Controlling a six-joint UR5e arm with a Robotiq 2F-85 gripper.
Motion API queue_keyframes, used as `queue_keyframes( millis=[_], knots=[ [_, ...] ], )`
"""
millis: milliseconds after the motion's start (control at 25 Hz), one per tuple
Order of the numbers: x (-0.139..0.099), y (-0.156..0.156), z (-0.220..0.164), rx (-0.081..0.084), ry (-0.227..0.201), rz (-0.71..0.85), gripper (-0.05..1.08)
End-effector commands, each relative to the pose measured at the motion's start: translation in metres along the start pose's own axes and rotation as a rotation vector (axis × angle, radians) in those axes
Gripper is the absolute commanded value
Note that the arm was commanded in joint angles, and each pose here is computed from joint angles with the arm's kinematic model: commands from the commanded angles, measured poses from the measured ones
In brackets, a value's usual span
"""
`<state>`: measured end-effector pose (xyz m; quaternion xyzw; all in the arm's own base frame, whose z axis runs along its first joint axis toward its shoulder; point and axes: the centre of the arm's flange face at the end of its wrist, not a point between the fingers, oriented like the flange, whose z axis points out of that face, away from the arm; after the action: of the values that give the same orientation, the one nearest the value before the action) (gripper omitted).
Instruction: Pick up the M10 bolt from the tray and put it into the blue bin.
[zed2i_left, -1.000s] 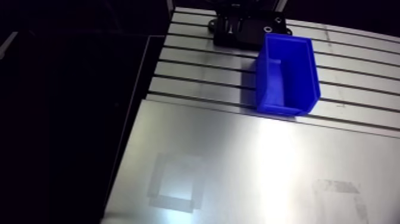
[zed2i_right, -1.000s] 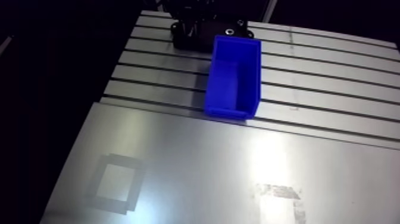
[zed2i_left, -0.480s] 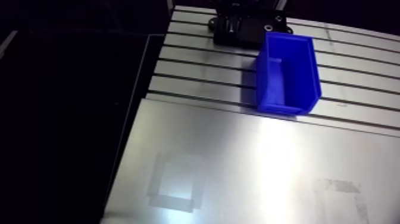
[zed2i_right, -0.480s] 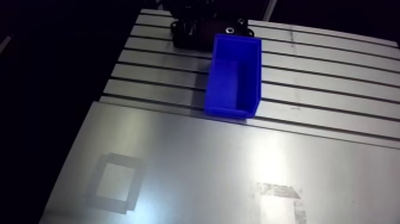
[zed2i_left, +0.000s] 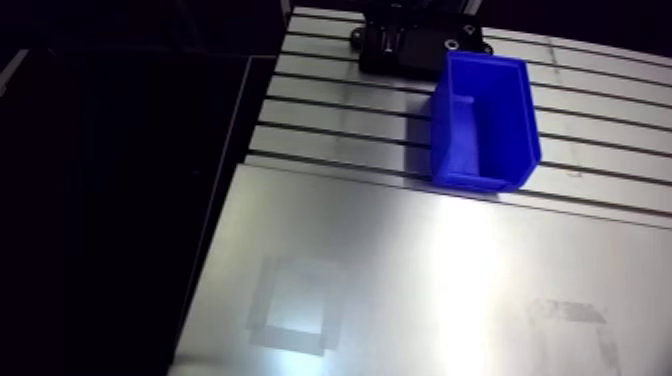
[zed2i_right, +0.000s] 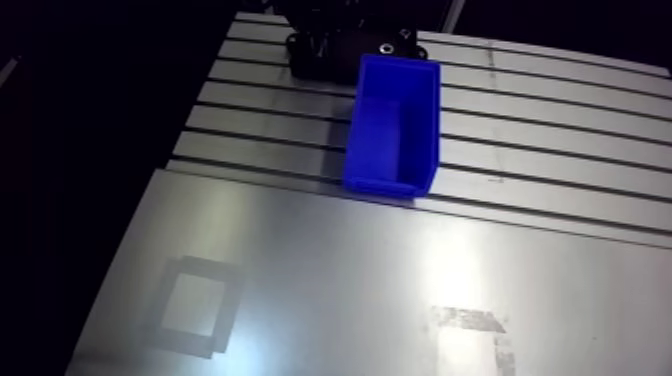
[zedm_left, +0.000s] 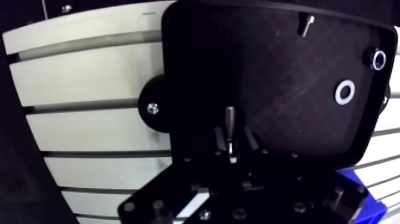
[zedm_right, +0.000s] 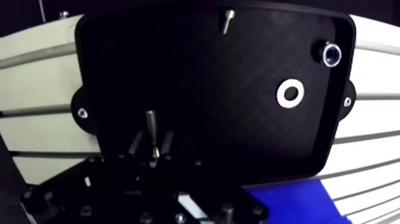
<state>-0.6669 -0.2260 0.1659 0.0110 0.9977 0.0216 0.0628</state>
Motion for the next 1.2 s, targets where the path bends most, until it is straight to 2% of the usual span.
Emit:
queue_keyframes(
  millis=[40,560,760,1080,1200],
  knots=[
    [0.0,0.0,0.0,0.0,0.001,-0.001,0.75],
    [-0.001,0.001,-0.01,0.003,0.016,0.001,0.82],
    [-0.004,0.002,-0.032,0.001,0.046,-0.02,0.86],
    [-0.014,0.005,-0.064,-0.015,0.084,-0.054,0.93],
    [-0.018,0.006,-0.075,-0.014,0.096,-0.07,0.95]
  ],
)
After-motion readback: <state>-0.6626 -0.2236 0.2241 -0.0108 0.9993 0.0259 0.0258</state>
